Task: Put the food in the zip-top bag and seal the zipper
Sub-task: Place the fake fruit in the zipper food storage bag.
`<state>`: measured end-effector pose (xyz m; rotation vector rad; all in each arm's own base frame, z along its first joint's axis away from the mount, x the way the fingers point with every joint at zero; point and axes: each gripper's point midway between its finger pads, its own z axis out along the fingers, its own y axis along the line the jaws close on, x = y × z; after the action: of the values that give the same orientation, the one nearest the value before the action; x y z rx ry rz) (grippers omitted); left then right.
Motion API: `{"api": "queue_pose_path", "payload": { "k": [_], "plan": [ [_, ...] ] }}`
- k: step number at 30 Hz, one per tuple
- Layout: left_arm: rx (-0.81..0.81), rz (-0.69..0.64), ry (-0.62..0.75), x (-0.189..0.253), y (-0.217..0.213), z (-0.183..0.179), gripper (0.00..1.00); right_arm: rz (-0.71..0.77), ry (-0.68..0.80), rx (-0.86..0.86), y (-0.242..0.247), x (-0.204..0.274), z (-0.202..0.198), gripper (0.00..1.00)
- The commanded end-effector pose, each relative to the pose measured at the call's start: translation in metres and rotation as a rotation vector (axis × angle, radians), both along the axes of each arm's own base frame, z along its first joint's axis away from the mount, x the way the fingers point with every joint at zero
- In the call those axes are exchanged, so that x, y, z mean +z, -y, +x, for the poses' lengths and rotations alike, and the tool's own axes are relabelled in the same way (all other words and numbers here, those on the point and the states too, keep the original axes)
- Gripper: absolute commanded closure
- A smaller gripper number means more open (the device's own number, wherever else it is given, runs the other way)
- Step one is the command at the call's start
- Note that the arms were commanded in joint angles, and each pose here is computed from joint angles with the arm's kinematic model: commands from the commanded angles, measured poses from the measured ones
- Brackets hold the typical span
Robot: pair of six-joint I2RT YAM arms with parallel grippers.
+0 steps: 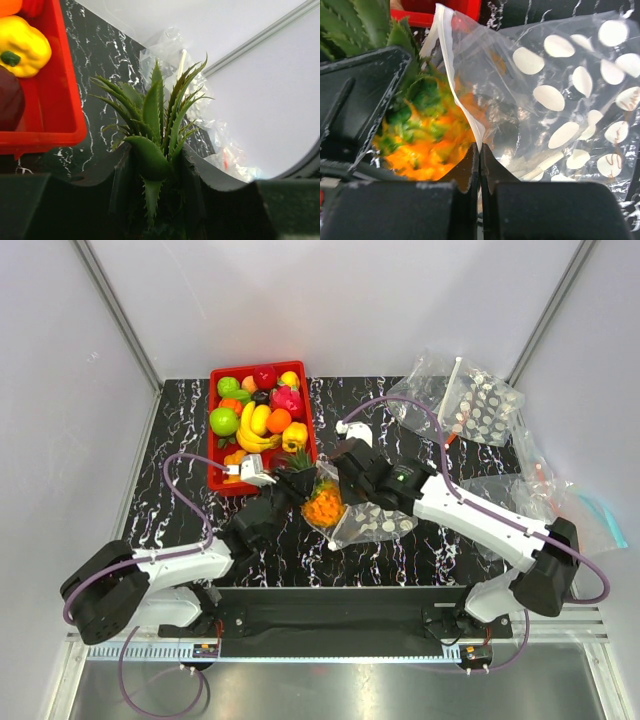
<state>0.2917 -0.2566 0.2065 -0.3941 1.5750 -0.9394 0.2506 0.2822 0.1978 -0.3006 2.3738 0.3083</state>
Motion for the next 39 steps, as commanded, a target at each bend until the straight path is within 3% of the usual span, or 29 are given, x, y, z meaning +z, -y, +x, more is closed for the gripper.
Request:
{"api": "queue_pose_path", "payload": {
  "k": [1,6,16,23,27,31,33,39],
  "plan": [
    [0.067,-0.023,0.086,0.034,0.000,0.007,0.78,0.160,-0.003,0.011,-0.017,0.021,-0.007,1.00],
    [0.066,0.001,0.089,0.027,0.010,0.001,0.77,0.220,0.012,-0.008,-0.021,0.028,-0.007,1.00],
    [-0.035,-0.070,0.086,0.028,0.032,-0.024,0.61,0.265,0.063,-0.104,-0.003,0.030,-0.003,1.00],
    [-0.082,-0.198,0.075,0.037,0.029,-0.039,0.61,0.381,0.088,-0.186,0.013,0.031,0.002,1.00],
    [-0.057,-0.128,0.093,0.037,0.031,-0.037,0.61,0.425,0.080,-0.201,0.015,0.035,-0.001,1.00],
    [-0.141,-0.118,0.152,0.047,0.052,-0.046,0.60,0.445,0.083,-0.209,0.012,0.037,0.003,1.00],
    [-0.158,-0.039,0.160,0.040,0.065,-0.052,0.60,0.443,0.089,-0.213,0.012,0.043,0.005,1.00],
    [-0.030,0.121,0.177,0.023,0.061,-0.038,0.55,0.490,0.070,-0.179,0.010,0.065,-0.002,1.00]
  ]
}}
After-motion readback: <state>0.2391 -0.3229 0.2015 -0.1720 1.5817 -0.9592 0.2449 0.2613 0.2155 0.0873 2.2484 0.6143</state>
